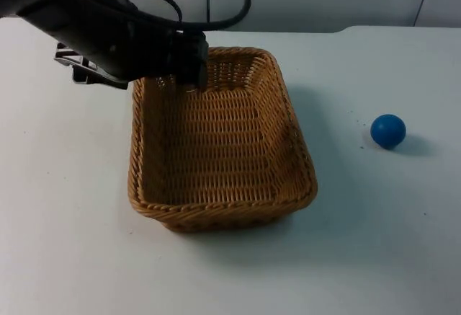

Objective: Pick up the basket with the left hand and place the ball into the basket with the right hand.

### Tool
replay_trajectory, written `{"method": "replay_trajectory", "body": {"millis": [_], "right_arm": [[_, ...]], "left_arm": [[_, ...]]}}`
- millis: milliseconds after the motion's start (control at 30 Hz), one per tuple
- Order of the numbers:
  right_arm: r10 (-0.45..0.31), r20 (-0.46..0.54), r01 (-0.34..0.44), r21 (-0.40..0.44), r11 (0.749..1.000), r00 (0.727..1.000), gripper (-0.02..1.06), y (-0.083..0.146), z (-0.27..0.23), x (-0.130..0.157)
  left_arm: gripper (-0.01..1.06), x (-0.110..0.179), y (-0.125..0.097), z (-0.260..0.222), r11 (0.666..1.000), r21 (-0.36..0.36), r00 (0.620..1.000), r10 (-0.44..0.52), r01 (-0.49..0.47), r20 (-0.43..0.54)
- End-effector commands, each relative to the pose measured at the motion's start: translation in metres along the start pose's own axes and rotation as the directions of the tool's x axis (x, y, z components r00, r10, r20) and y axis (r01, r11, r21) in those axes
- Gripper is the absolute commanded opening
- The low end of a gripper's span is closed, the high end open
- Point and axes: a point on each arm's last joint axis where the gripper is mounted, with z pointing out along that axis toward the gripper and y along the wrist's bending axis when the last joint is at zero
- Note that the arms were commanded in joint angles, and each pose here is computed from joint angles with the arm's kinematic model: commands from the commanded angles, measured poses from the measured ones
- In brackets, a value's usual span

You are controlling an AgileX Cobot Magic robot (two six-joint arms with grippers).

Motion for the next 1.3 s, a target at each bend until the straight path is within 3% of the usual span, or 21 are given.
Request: {"method": "replay_trajectory", "body": {"millis": [0,533,1033,1100,1133,1167,1233,1267], "right_arm": [[-0.021,0.021,0.022,-0.029,0.999,1.000,1.01,0.003,0.000,-0.003],[-0.028,0.019,0.029,-0.019,0.999,0.999,1.01,0.002,0.000,-0.003],[-0.040,0.022,0.040,-0.002,0.999,0.999,1.01,0.001,0.000,-0.004],[-0.041,0.031,0.041,-0.002,0.999,0.999,1.01,0.001,0.000,-0.004],[-0.041,0.031,0.041,-0.002,0.999,0.999,1.01,0.001,0.000,-0.004],[-0.041,0.033,0.041,-0.002,0.999,0.999,1.01,0.001,0.000,-0.005],[-0.041,0.037,0.041,-0.003,0.999,0.998,1.01,0.001,0.000,-0.005],[-0.042,0.038,0.042,-0.001,0.999,0.998,1.01,0.000,0.000,-0.005]], "left_arm": [[1.00,0.000,-0.002,0.002,1.000,0.003,1.000,0.009,-0.009,-0.004],[1.00,0.032,0.009,0.045,0.993,-0.037,0.983,-0.115,0.111,-0.145],[0.99,0.017,0.006,0.051,0.988,-0.045,0.979,-0.151,0.146,-0.134],[0.73,0.022,0.009,0.056,0.985,-0.069,0.970,-0.165,0.155,-0.180],[0.73,0.022,0.009,0.056,0.985,-0.069,0.970,-0.165,0.155,-0.180],[0.54,0.023,0.010,0.058,0.985,-0.080,0.966,-0.166,0.153,-0.197],[-0.01,0.028,0.012,0.062,0.973,-0.111,0.951,-0.221,0.201,-0.217],[0.00,0.029,0.013,0.062,0.972,-0.120,0.950,-0.224,0.202,-0.218]]}}
